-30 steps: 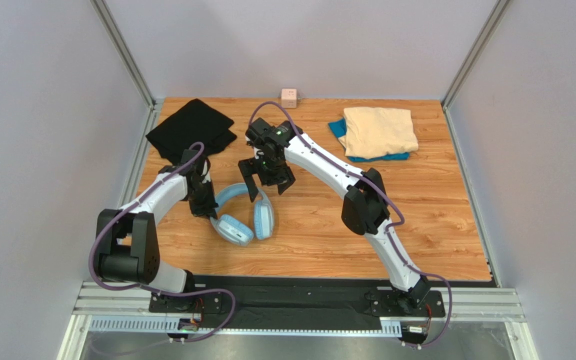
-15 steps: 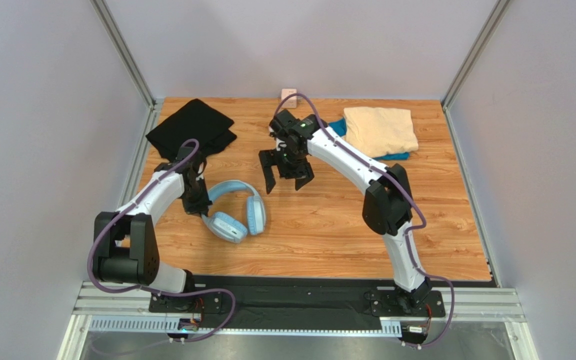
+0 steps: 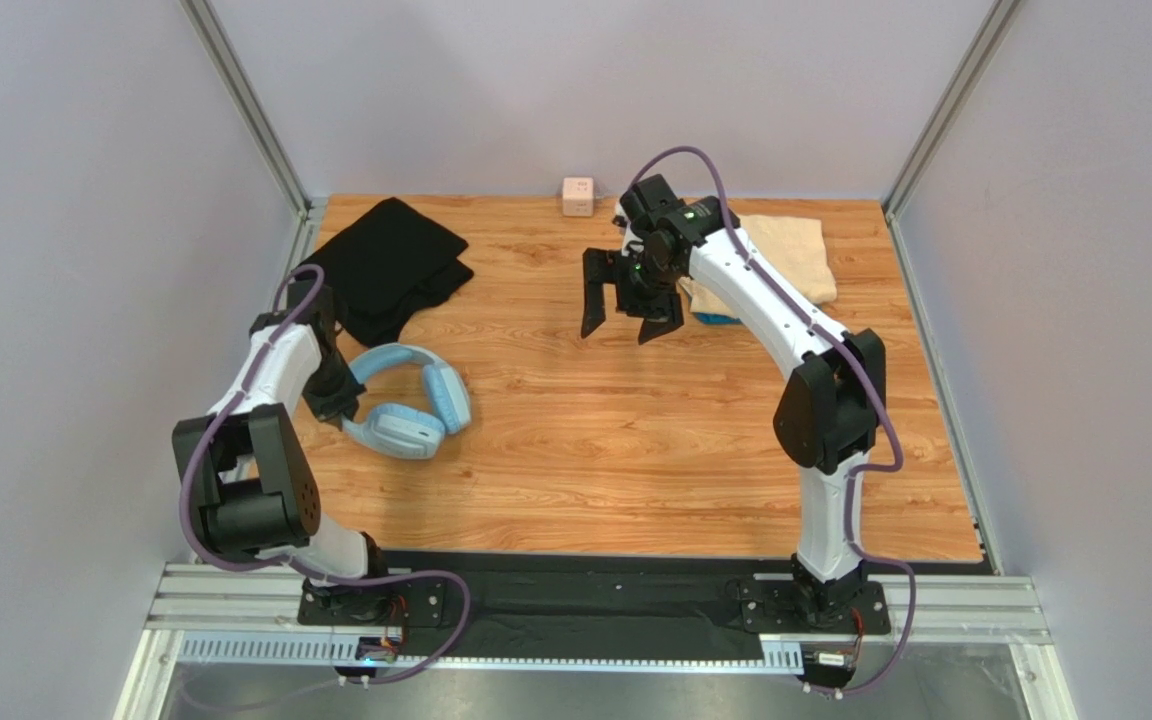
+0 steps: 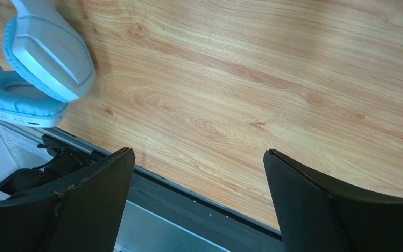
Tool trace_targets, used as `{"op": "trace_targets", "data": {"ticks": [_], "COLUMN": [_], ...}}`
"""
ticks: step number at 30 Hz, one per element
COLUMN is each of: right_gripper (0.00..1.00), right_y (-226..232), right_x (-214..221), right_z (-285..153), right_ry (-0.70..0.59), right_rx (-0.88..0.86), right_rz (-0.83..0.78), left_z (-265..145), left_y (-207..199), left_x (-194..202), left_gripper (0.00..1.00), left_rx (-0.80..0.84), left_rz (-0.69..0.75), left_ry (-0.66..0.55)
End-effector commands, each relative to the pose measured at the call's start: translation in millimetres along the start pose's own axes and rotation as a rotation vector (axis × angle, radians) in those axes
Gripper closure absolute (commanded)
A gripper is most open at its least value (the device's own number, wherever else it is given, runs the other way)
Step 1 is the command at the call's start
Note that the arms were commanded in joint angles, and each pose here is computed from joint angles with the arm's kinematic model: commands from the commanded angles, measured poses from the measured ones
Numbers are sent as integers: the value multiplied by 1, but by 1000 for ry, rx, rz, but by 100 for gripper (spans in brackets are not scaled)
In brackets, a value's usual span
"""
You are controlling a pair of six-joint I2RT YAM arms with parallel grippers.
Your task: Fold and stack the t-shirts
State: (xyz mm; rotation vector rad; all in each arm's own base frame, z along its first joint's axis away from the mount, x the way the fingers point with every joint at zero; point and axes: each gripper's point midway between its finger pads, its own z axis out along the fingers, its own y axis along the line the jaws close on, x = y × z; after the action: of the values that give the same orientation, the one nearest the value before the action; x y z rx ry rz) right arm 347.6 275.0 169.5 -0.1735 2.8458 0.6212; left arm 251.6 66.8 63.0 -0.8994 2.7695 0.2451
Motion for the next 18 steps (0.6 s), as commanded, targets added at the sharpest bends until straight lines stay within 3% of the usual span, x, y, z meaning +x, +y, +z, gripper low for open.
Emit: {"op": "trace_targets", "data": {"ticks": [1, 7, 18], "right_gripper": [0, 0, 0], "right_y": [-5, -34, -43], "right_x": [-7, -16, -19], "right_z": [-42, -53, -53], "right_ry": [-71, -85, -70], "right_rx": [-35, -45, -69], "right_rz": [-6, 74, 117], "left_z": [-14, -16, -6], "left_y": [30, 54, 76], "left_x": [-33, -48, -41], "left_gripper": [100, 100, 100], "left_rx": [-48, -86, -110], "left_rz": [-98, -105, -165], "left_ry": [-54, -50, -22]}}
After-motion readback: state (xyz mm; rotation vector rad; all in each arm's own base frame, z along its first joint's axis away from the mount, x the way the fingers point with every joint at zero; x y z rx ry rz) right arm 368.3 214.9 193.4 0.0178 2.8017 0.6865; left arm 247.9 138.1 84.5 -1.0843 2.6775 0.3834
